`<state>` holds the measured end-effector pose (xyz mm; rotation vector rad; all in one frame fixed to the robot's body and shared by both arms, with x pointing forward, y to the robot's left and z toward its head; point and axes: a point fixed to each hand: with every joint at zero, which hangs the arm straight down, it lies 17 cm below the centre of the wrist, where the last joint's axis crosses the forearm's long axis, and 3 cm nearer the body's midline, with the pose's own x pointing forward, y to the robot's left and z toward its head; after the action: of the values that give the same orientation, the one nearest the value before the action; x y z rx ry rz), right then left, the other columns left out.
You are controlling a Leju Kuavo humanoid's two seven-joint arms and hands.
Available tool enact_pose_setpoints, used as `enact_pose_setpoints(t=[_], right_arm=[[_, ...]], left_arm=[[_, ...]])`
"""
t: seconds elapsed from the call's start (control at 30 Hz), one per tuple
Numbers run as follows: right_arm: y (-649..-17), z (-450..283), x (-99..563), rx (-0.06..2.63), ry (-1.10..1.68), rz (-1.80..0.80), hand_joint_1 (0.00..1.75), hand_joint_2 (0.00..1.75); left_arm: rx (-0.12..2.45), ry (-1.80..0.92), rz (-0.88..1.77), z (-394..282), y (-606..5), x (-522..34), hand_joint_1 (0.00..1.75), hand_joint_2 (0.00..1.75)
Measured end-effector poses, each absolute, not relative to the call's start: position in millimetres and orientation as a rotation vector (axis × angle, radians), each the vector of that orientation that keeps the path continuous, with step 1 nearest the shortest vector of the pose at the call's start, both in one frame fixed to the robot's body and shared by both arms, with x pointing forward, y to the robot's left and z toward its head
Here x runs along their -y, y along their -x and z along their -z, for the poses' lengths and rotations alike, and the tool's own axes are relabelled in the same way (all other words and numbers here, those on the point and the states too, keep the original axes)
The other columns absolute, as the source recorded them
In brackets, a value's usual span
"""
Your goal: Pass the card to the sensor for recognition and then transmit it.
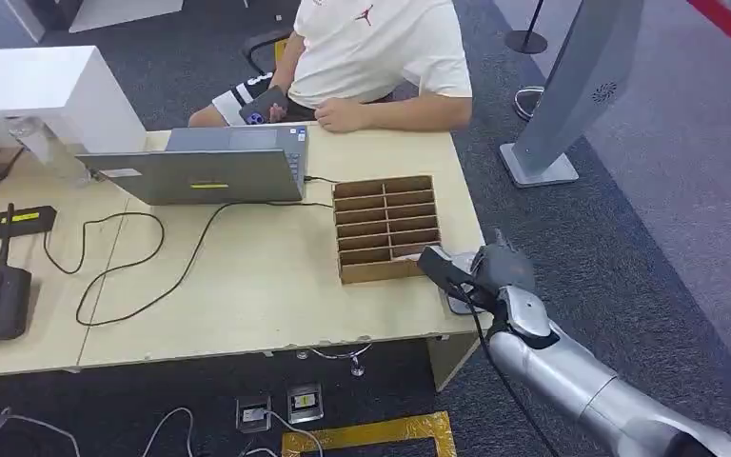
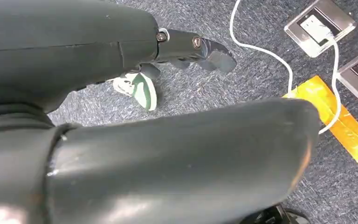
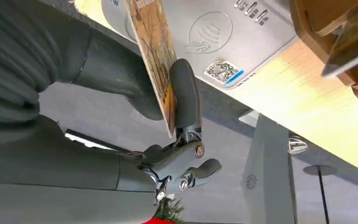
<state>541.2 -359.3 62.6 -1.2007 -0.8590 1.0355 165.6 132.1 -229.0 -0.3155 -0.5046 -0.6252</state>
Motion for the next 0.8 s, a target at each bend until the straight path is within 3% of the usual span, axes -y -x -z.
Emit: enact_pose_setpoints(t=[0.43,0.8], right_arm=[[-544.8,-69.2,360.4,0.866,1.223,-1.041,1.75,1.75],[-599.6,-207.0,350.8,1.064,1.399,-0.948,1.75,1.75]], left_arm=[[0.505,0.315,0.625,228.9,-165.8,-132.1,0.0,0.0],[0.498,0.302,0.658,228.6,-171.5,-134.7,0.0,0.0]])
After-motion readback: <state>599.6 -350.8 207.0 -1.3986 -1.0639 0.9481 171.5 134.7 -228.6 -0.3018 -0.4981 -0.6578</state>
